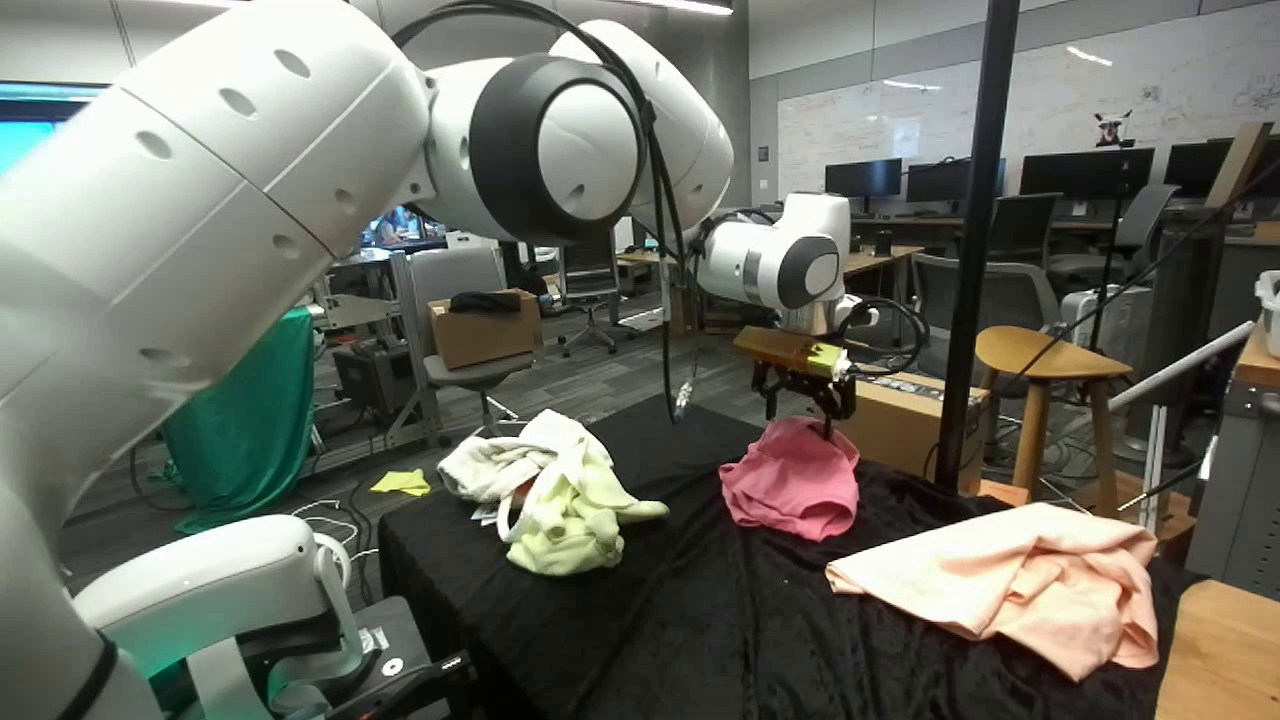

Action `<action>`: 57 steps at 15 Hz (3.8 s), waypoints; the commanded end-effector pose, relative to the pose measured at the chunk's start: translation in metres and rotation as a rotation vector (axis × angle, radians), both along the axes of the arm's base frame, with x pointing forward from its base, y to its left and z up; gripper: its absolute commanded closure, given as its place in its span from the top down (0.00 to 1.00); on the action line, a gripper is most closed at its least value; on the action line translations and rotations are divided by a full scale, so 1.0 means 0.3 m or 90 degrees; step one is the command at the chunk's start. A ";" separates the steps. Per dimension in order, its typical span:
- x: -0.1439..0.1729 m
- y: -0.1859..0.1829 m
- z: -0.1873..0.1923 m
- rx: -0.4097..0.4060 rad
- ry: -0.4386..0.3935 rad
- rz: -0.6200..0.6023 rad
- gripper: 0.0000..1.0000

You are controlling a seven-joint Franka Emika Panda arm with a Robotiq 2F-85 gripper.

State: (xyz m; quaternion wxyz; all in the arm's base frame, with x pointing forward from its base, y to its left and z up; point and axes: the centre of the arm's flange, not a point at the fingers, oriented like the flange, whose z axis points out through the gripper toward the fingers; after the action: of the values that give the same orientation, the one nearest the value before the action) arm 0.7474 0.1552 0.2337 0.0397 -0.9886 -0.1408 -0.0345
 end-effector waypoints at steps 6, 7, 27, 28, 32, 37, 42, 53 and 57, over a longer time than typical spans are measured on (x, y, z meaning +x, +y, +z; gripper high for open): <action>0.113 0.018 -0.065 -0.015 0.012 -0.032 1.00; 0.118 0.015 -0.069 -0.017 0.011 -0.035 1.00; -0.081 -0.080 0.208 -0.005 0.018 0.032 0.09; -0.112 -0.093 0.261 0.007 0.013 0.050 0.09; -0.217 -0.128 0.441 0.048 0.005 0.113 0.08; -0.417 -0.146 0.648 0.051 0.021 0.170 0.08; -0.679 -0.050 0.742 0.039 0.030 0.220 0.08; -1.070 0.456 0.521 -0.018 0.058 0.337 0.08; -1.032 0.607 0.277 -0.033 0.067 0.322 0.08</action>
State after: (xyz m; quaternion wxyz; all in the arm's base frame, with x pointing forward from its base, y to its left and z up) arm 0.4190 0.3115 0.3627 0.0379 -0.9180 -0.3933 0.0328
